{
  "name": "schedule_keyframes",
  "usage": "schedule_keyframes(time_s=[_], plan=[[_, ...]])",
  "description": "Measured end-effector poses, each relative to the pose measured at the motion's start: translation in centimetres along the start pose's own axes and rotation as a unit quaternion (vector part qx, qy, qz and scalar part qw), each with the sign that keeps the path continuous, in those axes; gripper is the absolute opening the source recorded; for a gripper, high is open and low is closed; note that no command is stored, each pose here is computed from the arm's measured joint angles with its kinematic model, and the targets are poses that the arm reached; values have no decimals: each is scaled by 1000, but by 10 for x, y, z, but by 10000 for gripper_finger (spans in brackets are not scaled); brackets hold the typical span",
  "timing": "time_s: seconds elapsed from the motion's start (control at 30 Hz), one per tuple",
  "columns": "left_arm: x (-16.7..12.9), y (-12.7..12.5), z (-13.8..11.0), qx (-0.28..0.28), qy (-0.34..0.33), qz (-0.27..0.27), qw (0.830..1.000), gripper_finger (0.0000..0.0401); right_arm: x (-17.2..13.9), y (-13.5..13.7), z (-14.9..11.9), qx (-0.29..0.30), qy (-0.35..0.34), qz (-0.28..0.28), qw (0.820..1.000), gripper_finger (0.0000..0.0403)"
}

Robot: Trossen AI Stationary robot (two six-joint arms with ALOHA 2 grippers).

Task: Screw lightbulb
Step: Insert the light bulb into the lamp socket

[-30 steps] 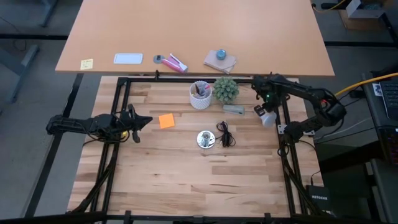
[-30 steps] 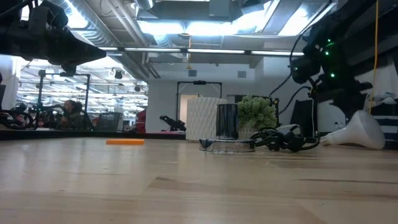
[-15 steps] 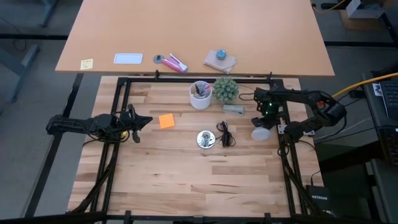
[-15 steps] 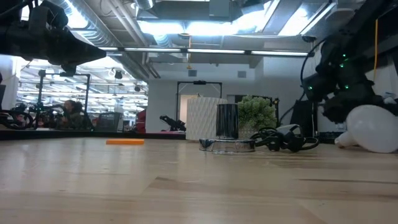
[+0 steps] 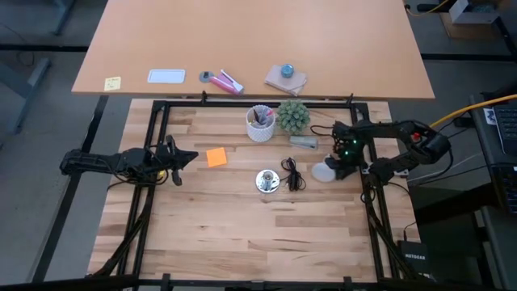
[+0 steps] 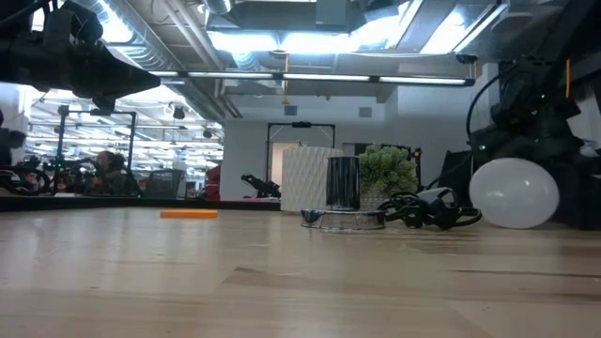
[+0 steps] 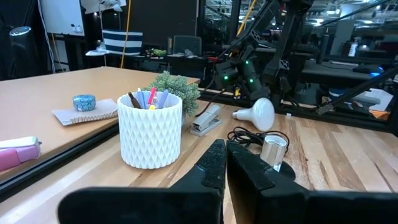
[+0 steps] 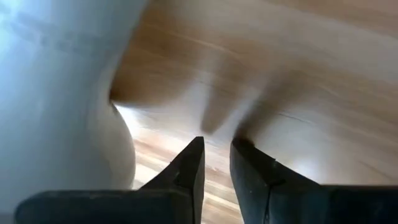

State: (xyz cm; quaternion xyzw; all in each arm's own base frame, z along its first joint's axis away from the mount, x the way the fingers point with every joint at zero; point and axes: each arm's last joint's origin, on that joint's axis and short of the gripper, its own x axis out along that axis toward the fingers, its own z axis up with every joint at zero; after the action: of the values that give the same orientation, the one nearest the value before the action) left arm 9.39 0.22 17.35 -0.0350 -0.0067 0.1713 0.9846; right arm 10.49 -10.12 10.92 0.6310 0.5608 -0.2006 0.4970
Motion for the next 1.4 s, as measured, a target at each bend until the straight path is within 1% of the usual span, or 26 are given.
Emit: schedule_keyframes(time_s=[0.17,0.3,0.37,0.43,0.5,0.63,0.77,0.9,0.97,1.03,1.1,1.17,1.2,1.33,1.4], plan=[[0,0,0,0,0,0,1000,5,0,2,3,-13,-8,21,1000,76],[0,0,0,0,0,0,1000,5,0,6,7,-36,-16,67,997,76],[0,0,0,0,0,0,1000,5,-1,8,9,-46,-21,76,996,76],[0,0,0,0,0,0,1000,5,-4,11,11,-61,-30,77,995,76],[0,0,0,0,0,0,1000,5,-12,19,18,-93,-54,74,991,76],[0,0,0,0,0,0,1000,5,-32,34,28,-135,-102,38,985,76],[0,0,0,0,0,0,1000,5,-61,54,30,-189,-149,33,970,76],[0,0,0,0,0,0,1000,5,-95,74,19,-260,-182,32,948,76],[0,0,0,0,0,0,1000,5,-110,81,10,-298,-200,25,933,76],[0,0,0,0,0,0,1000,5,-123,87,1,-337,-225,22,914,76],[0,0,0,0,0,0,1000,5,-134,91,-6,-364,-254,24,896,76],[0,0,0,0,0,0,1000,5,-140,93,-12,-376,-278,29,883,76],[0,0,0,0,0,0,1000,5,-141,93,-13,-379,-286,31,880,76],[0,0,0,0,0,0,1000,5,-138,91,-14,-386,-283,38,877,76],[0,0,0,0,0,0,1000,5,-131,92,-14,-408,-264,54,872,76]])
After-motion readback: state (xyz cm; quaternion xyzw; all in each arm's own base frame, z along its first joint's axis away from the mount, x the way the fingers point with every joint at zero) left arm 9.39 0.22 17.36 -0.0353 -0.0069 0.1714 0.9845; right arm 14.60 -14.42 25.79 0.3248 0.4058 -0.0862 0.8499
